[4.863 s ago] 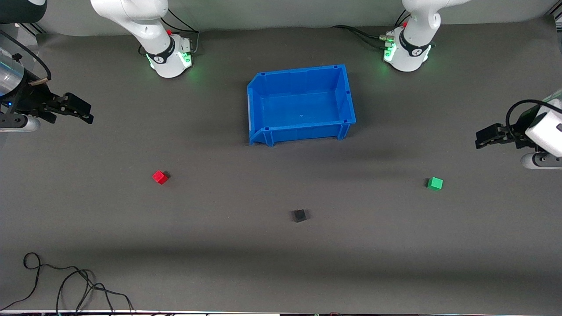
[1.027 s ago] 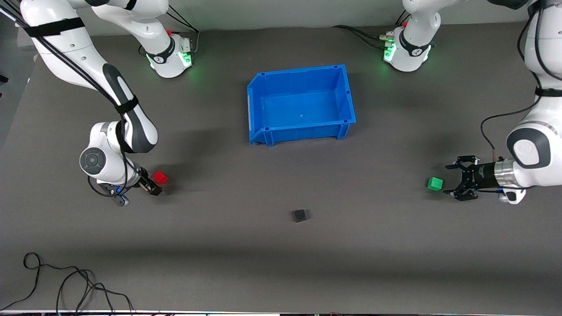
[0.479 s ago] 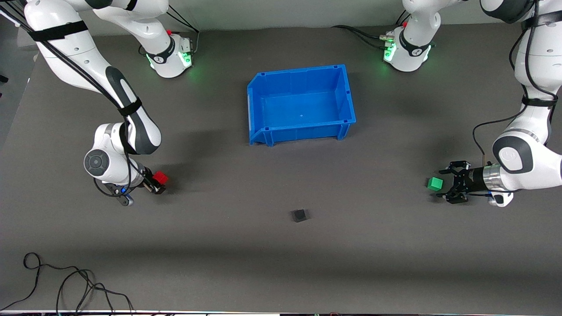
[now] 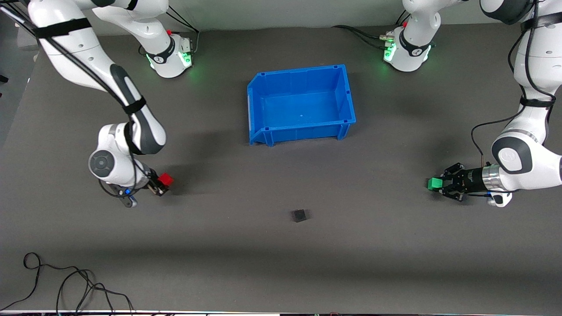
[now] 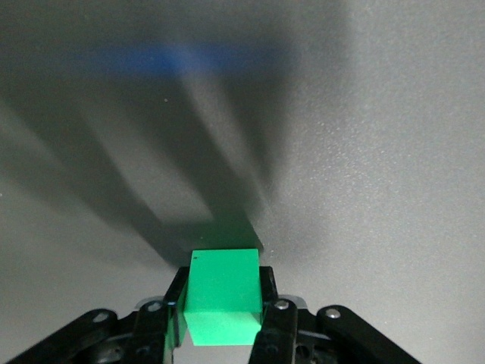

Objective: Attach green and red cubes to black cube

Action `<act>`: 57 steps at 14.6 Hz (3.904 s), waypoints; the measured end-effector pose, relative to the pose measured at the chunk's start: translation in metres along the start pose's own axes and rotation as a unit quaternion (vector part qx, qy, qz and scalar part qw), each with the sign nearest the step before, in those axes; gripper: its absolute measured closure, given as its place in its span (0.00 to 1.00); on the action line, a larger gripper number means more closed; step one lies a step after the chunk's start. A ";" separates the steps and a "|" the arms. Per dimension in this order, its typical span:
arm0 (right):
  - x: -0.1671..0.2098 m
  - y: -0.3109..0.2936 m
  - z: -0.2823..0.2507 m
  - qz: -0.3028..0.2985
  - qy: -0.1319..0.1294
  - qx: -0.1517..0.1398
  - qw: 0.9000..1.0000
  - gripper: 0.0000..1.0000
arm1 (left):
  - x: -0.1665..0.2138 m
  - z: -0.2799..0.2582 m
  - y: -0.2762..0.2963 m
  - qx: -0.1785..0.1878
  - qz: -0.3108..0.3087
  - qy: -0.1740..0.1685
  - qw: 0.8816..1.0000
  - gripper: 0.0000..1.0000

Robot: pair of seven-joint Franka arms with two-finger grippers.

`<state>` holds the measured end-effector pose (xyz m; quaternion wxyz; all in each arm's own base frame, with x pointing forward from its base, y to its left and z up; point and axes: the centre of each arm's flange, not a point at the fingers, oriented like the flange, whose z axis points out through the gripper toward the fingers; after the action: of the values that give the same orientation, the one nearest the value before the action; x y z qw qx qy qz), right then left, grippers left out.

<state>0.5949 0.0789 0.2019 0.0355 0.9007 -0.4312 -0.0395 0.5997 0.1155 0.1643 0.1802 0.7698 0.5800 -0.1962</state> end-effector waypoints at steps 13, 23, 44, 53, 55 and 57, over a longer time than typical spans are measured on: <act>-0.157 -0.247 -0.039 0.304 -0.094 0.119 0.941 0.60 | -0.134 0.017 0.125 -0.037 -0.132 -0.007 0.991 0.63; -0.243 -0.289 0.020 0.265 -0.091 0.204 0.938 0.60 | -0.266 0.110 0.167 -0.091 -0.200 0.008 0.975 0.63; -0.225 -0.292 0.001 0.278 -0.088 0.206 0.934 0.00 | -0.380 0.217 0.174 -0.125 -0.183 0.012 0.975 0.63; -0.140 -0.213 -0.150 0.168 -0.069 0.137 0.974 0.00 | -0.383 0.215 0.176 -0.128 -0.176 0.016 0.976 0.10; -0.113 -0.181 -0.176 0.120 -0.076 0.097 0.985 0.00 | -0.377 0.209 0.179 -0.133 -0.176 0.019 0.975 0.00; -0.082 -0.151 -0.201 0.059 -0.082 0.078 0.992 0.00 | -0.355 0.192 0.187 -0.128 -0.164 0.037 0.977 0.00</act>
<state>0.6811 0.2430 0.3906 -0.0682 0.8676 -0.4865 -0.0768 0.6729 -0.3227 0.1905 0.2214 0.6414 0.7249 -0.1189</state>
